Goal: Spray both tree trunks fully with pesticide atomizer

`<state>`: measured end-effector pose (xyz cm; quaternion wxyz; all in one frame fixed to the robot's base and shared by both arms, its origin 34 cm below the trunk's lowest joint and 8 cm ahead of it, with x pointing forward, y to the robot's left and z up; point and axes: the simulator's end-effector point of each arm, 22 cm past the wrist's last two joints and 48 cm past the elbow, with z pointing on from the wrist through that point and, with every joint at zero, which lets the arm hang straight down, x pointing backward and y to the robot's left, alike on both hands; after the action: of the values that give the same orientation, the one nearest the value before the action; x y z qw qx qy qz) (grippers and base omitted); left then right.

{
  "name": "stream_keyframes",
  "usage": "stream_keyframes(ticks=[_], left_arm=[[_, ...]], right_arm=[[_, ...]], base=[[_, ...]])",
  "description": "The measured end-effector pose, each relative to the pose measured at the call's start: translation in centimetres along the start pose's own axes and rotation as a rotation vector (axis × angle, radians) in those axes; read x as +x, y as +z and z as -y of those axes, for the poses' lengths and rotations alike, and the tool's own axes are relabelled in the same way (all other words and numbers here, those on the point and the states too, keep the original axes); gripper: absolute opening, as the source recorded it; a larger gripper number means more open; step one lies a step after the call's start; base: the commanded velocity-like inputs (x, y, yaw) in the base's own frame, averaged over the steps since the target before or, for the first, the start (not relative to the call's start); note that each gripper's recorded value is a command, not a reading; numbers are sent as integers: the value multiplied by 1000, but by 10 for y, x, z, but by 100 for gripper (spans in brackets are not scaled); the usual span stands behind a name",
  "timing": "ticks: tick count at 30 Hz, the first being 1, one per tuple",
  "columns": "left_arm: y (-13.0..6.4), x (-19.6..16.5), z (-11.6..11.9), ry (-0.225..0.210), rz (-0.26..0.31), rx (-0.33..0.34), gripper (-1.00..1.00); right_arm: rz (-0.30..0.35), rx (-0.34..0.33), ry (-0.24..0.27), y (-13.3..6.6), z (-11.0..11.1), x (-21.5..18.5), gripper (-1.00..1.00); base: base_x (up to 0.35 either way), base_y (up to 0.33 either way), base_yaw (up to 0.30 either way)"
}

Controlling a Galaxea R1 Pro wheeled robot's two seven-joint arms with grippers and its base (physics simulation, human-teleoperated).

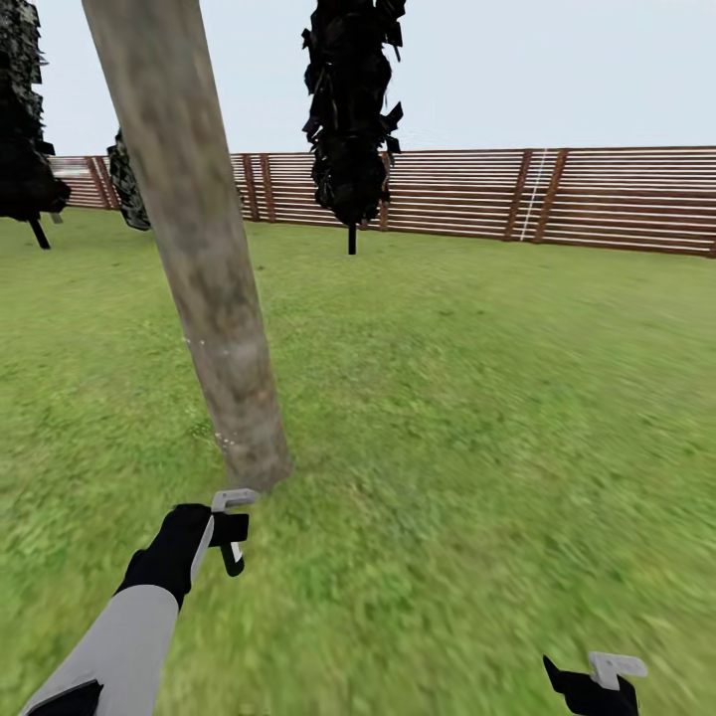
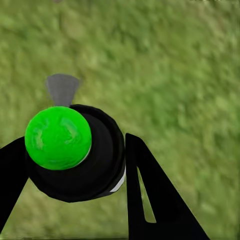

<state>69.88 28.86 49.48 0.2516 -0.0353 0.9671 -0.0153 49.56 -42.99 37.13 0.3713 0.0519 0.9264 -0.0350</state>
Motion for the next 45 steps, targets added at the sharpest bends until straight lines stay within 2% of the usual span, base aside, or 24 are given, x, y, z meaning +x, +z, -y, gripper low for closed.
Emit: stream_keyframes(ticks=[10,11,12,15,17,18,19,20,24,27,32,34,36,41,43,45], left_arm=[[2,1,3,2,4,9,-100],[2,-5,6,8,37,18,-100],[1,-21,9,23,103,23,-100],[-3,-41,14,44,164,43,-100],[-22,-85,40,69,216,151,-100],[-46,-141,48,67,280,168,-100],[-54,-155,51,68,285,175,-100],[-48,-142,52,93,259,166,-100],[-49,-142,61,194,246,142,-100],[-52,-147,54,205,249,127,-100],[-67,-170,-15,180,244,29,-100],[-75,-174,-59,163,228,-30,-100],[-76,-172,-69,153,222,-38,-100],[-72,-166,-56,151,214,-12,-100],[-70,-166,-43,153,214,5,-100],[-67,-165,-20,158,214,40,-100]], right_arm=[[0,0,0,0,0,0,100],[0,0,1,0,0,0,100],[0,0,1,0,0,0,100],[0,0,1,0,0,0,100],[0,0,0,0,0,0,100],[1,0,1,0,0,0,100],[1,0,1,0,0,0,100],[0,0,0,0,0,0,100],[0,0,1,0,0,0,100],[3,0,1,0,0,-1,100],[5,0,1,0,0,-2,100],[5,0,1,0,0,-2,100],[5,0,1,0,0,-2,100],[5,0,1,0,0,-2,100],[5,0,1,0,0,-2,100],[5,0,1,0,0,-2,100]], base=[[-1,-3,128],[0,0,3],[0,0,2],[0,0,0],[0,0,0],[0,0,0],[0,0,0],[0,0,0],[-136,0,-52],[-30,0,-186],[-2,0,-56],[0,0,-4],[0,0,-1],[-141,0,0],[-147,0,0],[-36,0,0]])
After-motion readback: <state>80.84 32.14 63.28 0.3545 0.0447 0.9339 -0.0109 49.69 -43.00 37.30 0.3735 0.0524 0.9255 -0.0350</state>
